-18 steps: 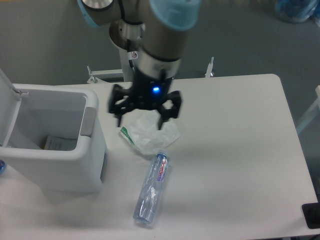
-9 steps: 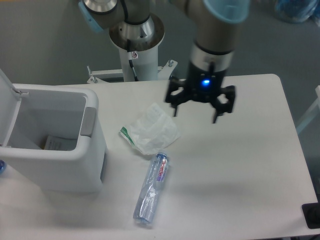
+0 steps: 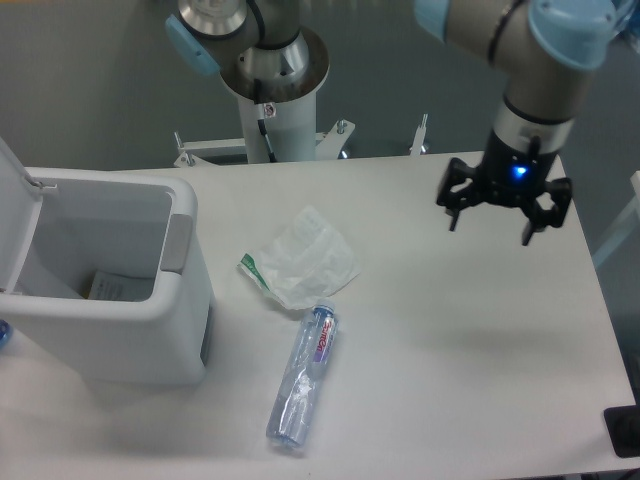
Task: Open the trash can
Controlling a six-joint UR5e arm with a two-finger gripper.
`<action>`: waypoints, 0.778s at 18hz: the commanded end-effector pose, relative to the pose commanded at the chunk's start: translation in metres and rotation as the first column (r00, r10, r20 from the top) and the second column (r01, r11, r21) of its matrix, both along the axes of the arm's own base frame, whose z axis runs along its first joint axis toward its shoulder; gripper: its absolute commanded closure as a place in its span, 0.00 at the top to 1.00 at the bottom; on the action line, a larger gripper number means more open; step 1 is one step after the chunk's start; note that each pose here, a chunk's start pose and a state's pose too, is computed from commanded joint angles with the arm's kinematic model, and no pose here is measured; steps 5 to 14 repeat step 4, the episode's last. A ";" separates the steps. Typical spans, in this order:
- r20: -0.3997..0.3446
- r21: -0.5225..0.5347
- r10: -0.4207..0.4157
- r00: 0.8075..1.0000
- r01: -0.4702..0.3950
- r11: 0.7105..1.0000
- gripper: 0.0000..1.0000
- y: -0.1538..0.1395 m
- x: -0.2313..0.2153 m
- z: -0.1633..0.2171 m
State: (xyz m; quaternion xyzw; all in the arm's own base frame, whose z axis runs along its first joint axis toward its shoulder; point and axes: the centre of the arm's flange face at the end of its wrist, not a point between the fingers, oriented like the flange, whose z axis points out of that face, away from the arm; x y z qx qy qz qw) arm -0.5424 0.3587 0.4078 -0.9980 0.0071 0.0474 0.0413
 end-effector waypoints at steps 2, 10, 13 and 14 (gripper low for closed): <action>0.021 -0.028 -0.067 0.998 0.068 0.997 1.00 0.010 0.004 -0.019; 0.021 -0.028 -0.078 0.997 0.079 0.996 1.00 0.014 0.007 -0.036; 0.021 -0.028 -0.078 0.997 0.079 0.996 1.00 0.014 0.007 -0.036; 0.021 -0.028 -0.078 0.997 0.079 0.996 1.00 0.014 0.007 -0.036</action>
